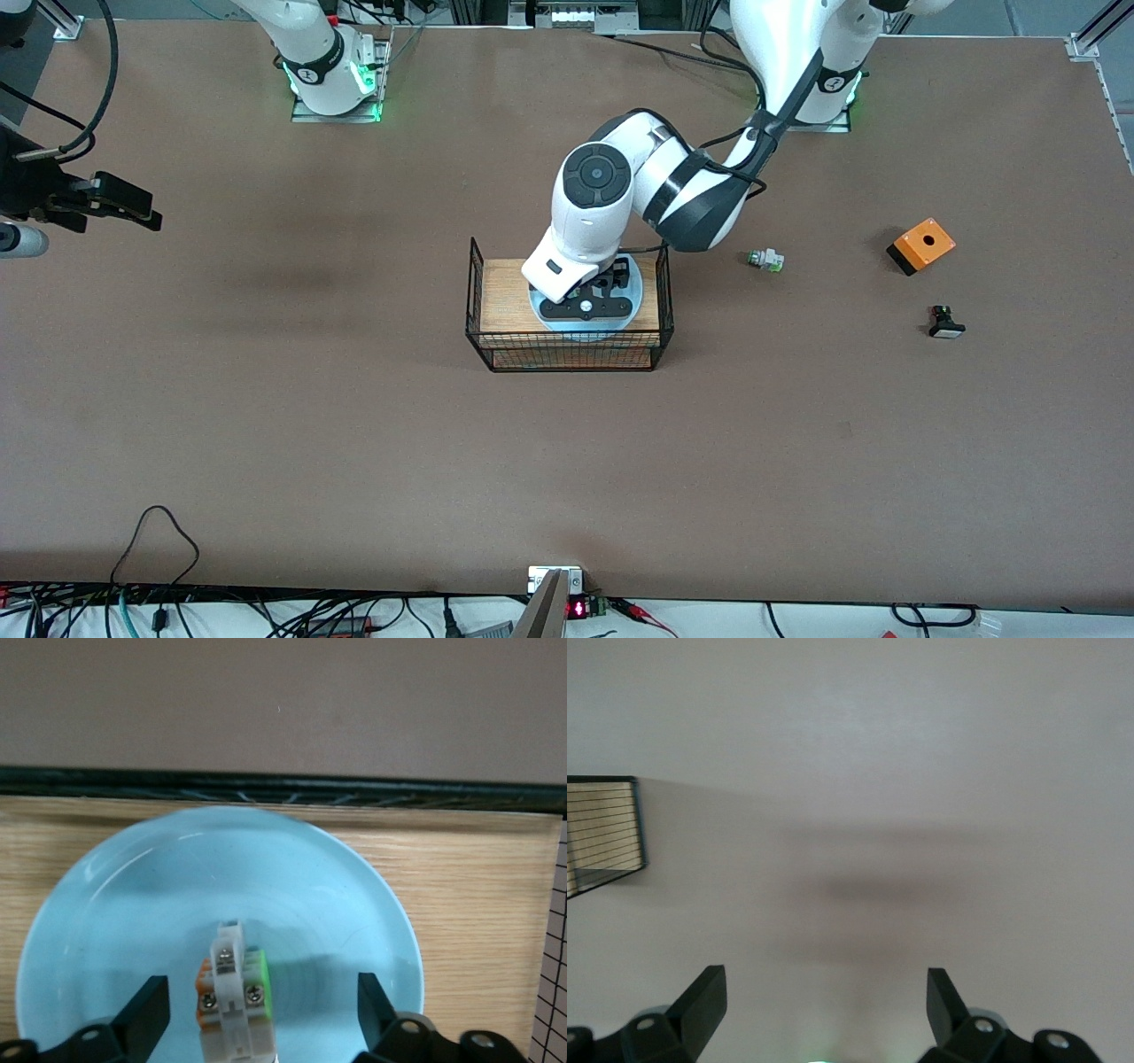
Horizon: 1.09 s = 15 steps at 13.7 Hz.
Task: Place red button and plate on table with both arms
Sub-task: 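Close the left gripper on the white-and-red button, then lift the button with the left gripper while the right gripper reaches out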
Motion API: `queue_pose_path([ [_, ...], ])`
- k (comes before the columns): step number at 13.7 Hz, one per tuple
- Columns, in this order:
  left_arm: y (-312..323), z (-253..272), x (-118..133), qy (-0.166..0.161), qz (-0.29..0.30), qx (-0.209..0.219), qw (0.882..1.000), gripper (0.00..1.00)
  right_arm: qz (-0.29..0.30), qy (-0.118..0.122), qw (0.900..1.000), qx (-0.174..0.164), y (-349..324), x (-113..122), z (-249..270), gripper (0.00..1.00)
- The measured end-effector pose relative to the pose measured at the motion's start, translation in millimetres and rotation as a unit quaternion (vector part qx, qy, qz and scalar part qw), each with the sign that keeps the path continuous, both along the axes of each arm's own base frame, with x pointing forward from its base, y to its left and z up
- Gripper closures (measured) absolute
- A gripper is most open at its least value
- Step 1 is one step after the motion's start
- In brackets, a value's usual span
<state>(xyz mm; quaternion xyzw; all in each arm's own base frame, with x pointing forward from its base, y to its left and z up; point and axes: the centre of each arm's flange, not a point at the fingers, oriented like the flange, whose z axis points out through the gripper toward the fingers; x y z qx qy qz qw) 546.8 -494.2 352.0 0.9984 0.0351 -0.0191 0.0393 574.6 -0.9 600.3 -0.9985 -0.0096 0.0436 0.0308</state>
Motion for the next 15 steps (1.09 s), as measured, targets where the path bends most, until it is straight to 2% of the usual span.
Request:
queue_pose_path([
  [2, -1, -4, -1, 0.002, -0.001, 0.002, 1.000, 0.39, -0.002, 0.001, 1.000, 0.006, 1, 1, -1, 0.00],
  [3, 0, -5, -1, 0.003, 0.000, 0.003, 1.000, 0.48, -0.016, 0.002, 1.000, 0.006, 2, 1, -1, 0.00],
  [4, 1, -6, -1, 0.004, 0.000, 0.005, 1.000, 0.63, -0.045, 0.005, 0.999, 0.005, 4, 1, -2, 0.00],
  [5, 1, -6, 0, 0.004, 0.001, 0.005, 1.000, 0.67, -0.075, 0.007, 0.997, 0.004, 11, 1, -1, 0.00],
  [8, 10, 3, 1, 0.017, 0.003, 0.020, 1.000, 0.66, -0.146, 0.014, 0.989, -0.004, 60, -2, 0, 0.00],
  [10, 29, 38, 4, 0.030, 0.010, 0.037, 0.999, 0.66, -0.213, 0.020, 0.977, -0.014, 97, -7, 2, 0.00],
  [13, 96, 109, 18, 0.057, -0.013, 0.059, 0.997, 0.66, -0.291, 0.026, 0.956, -0.025, 141, -16, 2, 0.00],
  [15, 156, 137, 40, 0.061, -0.054, 0.055, 0.995, 0.66, -0.303, 0.027, 0.952, -0.029, 168, -23, 1, 0.00],
])
